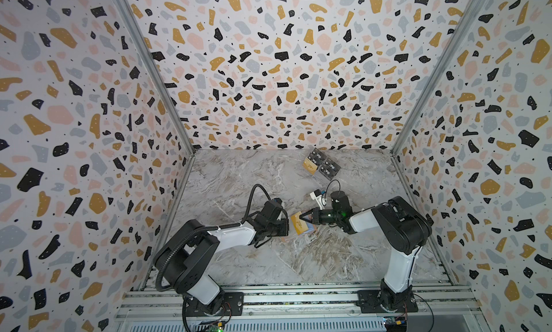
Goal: Put the credit cards into the card holder
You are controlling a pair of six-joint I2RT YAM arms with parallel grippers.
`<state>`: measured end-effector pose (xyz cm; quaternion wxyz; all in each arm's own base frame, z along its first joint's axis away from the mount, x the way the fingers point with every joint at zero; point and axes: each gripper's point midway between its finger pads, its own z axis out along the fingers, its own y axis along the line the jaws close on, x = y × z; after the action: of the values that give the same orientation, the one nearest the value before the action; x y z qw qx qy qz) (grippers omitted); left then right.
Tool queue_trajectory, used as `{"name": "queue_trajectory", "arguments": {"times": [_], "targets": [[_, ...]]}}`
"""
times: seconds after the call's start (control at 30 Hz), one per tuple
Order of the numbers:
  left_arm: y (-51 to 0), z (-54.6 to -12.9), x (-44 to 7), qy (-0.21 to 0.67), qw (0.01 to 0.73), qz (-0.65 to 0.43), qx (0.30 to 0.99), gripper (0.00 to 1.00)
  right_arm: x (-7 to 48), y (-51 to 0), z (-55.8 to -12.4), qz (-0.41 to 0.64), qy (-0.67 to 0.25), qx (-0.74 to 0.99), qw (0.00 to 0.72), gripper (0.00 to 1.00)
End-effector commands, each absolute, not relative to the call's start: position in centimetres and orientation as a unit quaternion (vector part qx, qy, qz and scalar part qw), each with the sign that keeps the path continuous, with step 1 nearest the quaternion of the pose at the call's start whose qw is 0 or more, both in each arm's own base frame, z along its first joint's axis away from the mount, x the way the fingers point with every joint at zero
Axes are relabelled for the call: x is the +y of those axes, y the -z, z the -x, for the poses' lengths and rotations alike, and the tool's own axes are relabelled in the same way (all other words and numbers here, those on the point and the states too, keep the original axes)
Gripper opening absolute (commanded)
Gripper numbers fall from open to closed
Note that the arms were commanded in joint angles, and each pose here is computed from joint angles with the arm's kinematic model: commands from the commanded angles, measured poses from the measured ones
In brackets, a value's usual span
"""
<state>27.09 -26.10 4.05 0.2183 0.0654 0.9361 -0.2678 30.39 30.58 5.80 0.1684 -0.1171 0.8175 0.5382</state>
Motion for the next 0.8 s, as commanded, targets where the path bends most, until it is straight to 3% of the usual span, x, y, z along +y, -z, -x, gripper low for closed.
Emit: {"name": "queue_trajectory", "arguments": {"times": [0.0,0.2,0.77], "targets": [[-5.0,-28.1,-25.2,0.247,0.234,-0.047,0.939,0.16,31.0,-6.2,-30.8,0.131,-0.544,0.812,0.165,0.00],[-3.5,-27.9,-22.5,0.195,0.224,0.005,0.955,0.25,31.1,-5.7,-30.8,0.127,-0.548,0.813,0.153,0.00],[-3.9,-27.9,-22.5,0.228,0.236,0.028,0.944,0.22,30.6,-4.9,-30.1,0.092,-0.564,0.809,0.135,0.00]]}}
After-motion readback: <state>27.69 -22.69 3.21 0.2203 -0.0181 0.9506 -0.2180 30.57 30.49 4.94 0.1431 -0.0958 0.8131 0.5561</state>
